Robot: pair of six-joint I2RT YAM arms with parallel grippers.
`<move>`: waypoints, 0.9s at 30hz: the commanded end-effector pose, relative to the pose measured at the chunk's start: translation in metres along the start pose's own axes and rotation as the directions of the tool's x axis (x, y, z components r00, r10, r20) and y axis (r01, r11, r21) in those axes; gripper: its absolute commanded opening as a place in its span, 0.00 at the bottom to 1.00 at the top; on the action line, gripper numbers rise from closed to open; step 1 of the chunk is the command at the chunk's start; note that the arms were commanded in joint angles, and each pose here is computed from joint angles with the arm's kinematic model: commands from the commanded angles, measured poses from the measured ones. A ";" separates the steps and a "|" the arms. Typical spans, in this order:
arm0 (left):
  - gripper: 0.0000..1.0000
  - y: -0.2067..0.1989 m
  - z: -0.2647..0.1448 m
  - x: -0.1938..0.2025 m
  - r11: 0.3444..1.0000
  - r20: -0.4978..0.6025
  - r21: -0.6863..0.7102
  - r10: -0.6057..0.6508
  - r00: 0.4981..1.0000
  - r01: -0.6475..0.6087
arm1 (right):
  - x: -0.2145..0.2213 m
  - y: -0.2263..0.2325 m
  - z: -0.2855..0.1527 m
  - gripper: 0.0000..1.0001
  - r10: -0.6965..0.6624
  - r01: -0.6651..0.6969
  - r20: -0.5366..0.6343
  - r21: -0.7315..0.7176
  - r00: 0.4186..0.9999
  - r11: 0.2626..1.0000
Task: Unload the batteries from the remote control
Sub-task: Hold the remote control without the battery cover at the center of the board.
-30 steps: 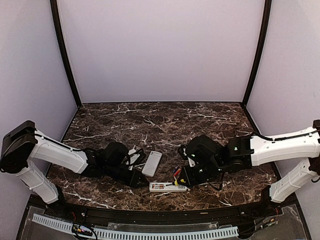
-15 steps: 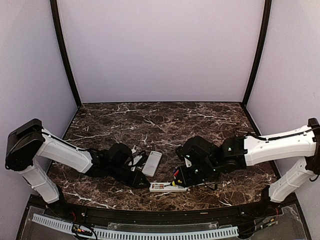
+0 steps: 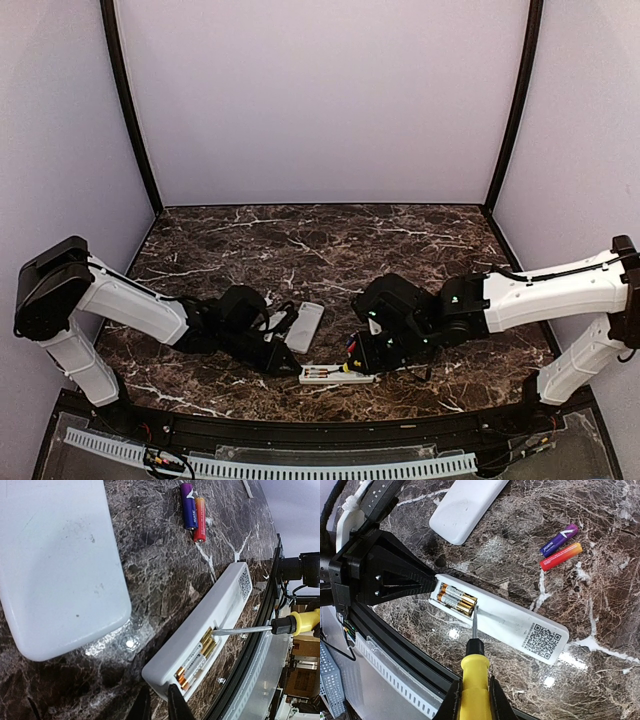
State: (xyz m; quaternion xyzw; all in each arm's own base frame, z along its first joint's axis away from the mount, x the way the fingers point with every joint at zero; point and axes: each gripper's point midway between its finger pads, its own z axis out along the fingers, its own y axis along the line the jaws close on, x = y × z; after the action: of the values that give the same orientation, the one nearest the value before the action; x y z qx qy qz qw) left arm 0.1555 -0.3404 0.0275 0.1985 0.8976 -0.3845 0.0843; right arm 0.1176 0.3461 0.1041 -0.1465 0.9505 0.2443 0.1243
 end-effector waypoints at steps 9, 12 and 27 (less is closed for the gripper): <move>0.10 -0.011 0.007 -0.004 0.999 -0.013 0.045 0.011 1.000 -0.011 | 0.001 -0.018 0.010 0.00 0.090 -0.088 -0.033 0.066 0.995 0.994; 0.10 -0.011 0.008 -0.004 0.999 -0.016 0.048 0.009 1.000 -0.009 | 0.000 -0.019 0.012 0.00 0.095 -0.093 -0.032 0.065 0.995 0.994; 0.06 -0.013 0.012 0.000 0.997 -0.034 0.073 -0.008 0.999 0.010 | -0.012 0.005 0.002 0.00 0.173 -0.173 -0.014 -0.139 0.985 0.975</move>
State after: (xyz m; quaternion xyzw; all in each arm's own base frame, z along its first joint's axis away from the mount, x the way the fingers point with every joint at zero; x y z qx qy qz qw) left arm 0.1622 -0.3452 0.0290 0.1877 0.8944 -0.3977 0.0814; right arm 0.1248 0.3445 0.1030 -0.0870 0.9522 0.2782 0.0913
